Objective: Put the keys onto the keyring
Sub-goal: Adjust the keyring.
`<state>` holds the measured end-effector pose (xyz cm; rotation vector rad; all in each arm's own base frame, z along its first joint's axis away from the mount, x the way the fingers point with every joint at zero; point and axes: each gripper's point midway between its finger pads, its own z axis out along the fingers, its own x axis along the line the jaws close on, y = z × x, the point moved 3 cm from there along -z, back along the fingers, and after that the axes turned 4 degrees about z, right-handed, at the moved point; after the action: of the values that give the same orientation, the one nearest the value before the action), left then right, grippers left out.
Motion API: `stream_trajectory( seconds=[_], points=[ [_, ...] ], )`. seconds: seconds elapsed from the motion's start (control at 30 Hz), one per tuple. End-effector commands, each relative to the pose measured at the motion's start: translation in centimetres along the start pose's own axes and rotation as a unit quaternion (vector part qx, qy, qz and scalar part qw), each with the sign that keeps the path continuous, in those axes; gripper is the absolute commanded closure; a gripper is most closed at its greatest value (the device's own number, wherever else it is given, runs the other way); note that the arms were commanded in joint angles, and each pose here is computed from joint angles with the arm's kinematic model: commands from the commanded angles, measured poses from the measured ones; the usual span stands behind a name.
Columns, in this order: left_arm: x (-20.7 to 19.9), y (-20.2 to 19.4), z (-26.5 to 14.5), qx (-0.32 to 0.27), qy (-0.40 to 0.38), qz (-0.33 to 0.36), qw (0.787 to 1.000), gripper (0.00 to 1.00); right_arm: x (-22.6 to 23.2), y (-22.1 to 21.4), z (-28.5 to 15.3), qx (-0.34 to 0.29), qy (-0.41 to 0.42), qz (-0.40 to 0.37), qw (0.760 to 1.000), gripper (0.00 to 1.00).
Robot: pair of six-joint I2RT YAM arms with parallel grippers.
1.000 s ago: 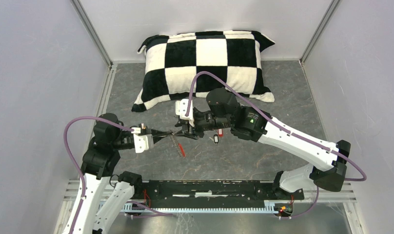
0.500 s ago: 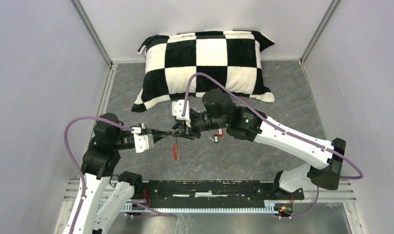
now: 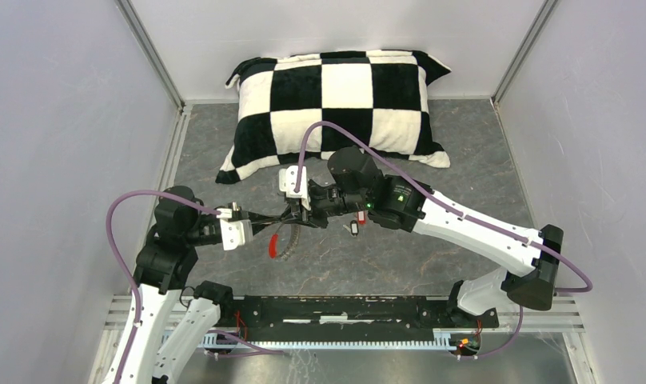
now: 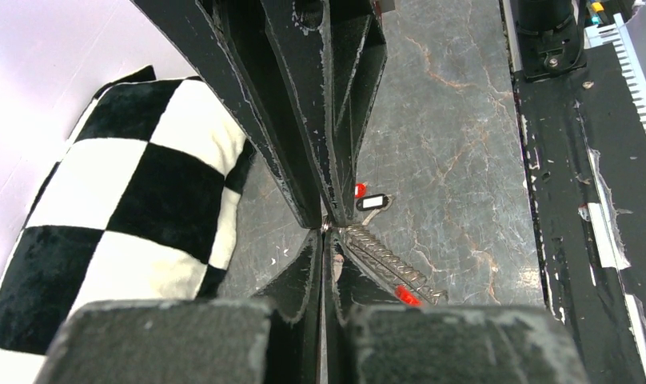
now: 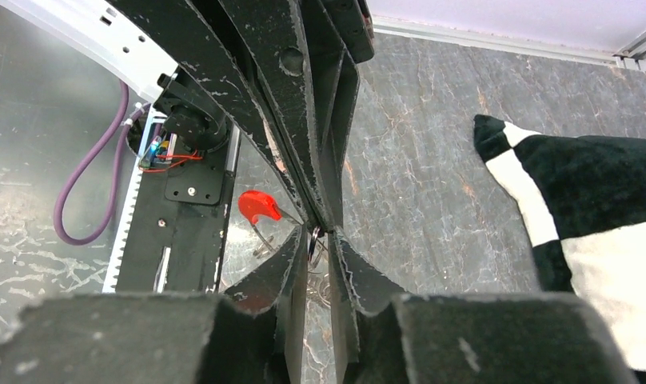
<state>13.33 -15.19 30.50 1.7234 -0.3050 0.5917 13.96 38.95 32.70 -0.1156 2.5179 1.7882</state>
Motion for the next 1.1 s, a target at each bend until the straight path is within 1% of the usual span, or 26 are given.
stream_trajectory(
  seconds=[0.0, 0.07, 0.13, 0.2, 0.37, 0.4, 0.47, 0.5, 0.57, 0.7, 0.8, 0.97, 1.07],
  points=[
    [0.4, 0.6, 0.0, -0.009, 0.002, 0.035, 0.999, 0.98, 0.3, -0.4, 0.1, 0.007, 0.006, -0.001, 1.0, 0.79],
    [0.3, 0.6, 0.0, -0.01, 0.002, 0.035, 0.999, 0.98, 0.2, -0.4, 0.1, 0.006, 0.004, -0.002, 1.0, 0.86],
    [0.2, 0.7, 0.0, -0.012, 0.0, 0.035, 0.999, 0.98, 0.1, -0.3, 0.0, 0.003, 0.0, -0.004, 1.0, 0.94],
    [0.2, 0.8, -0.1, -0.013, 0.0, 0.036, 0.999, 0.98, -0.1, -0.2, -0.1, 0.002, -0.006, -0.006, 1.0, 0.99],
    [0.1, 1.1, 0.0, -0.02, -0.006, 0.03, 0.999, 0.98, -0.6, -0.1, -0.3, -0.002, -0.027, -0.013, 1.0, 0.99],
    [0.0, 1.2, 0.0, -0.023, -0.007, 0.028, 0.999, 0.95, -0.6, 0.0, -0.4, -0.007, -0.03, -0.015, 0.999, 0.99],
    [0.0, 1.5, 0.0, -0.027, -0.009, 0.023, 0.999, 0.83, -0.4, 0.2, -0.9, -0.027, -0.034, -0.025, 0.999, 0.99],
    [0.0, 1.6, -0.1, -0.027, -0.009, 0.021, 0.999, 0.77, -0.1, 0.5, -1.3, -0.05, -0.034, -0.033, 0.998, 0.99],
    [0.2, 1.6, -0.1, -0.025, -0.006, 0.02, 0.999, 0.73, 0.4, 1.0, -2.0, -0.092, -0.036, -0.044, 0.994, 1.0],
    [0.9, 1.6, -0.2, -0.017, 0.01, 0.017, 1.0, 0.71, 1.2, 1.8, -3.4, -0.15, -0.035, -0.06, 0.986, 1.0],
    [0.7, 2.2, 0.0, -0.029, -0.002, -0.02, 0.999, 0.69, 1.6, 2.3, -4.1, -0.176, -0.037, -0.07, 0.981, 1.0],
    [-1.2, 3.1, 0.4, -0.064, -0.068, -0.109, 0.99, 0.65, 2.6, 2.9, -4.9, -0.23, -0.025, -0.068, 0.971, 1.0],
    [-1.5, 3.2, 0.5, -0.072, -0.081, -0.122, 0.987, 0.63, 3.0, 3.1, -5.1, -0.259, -0.022, -0.063, 0.963, 1.0]
  ],
)
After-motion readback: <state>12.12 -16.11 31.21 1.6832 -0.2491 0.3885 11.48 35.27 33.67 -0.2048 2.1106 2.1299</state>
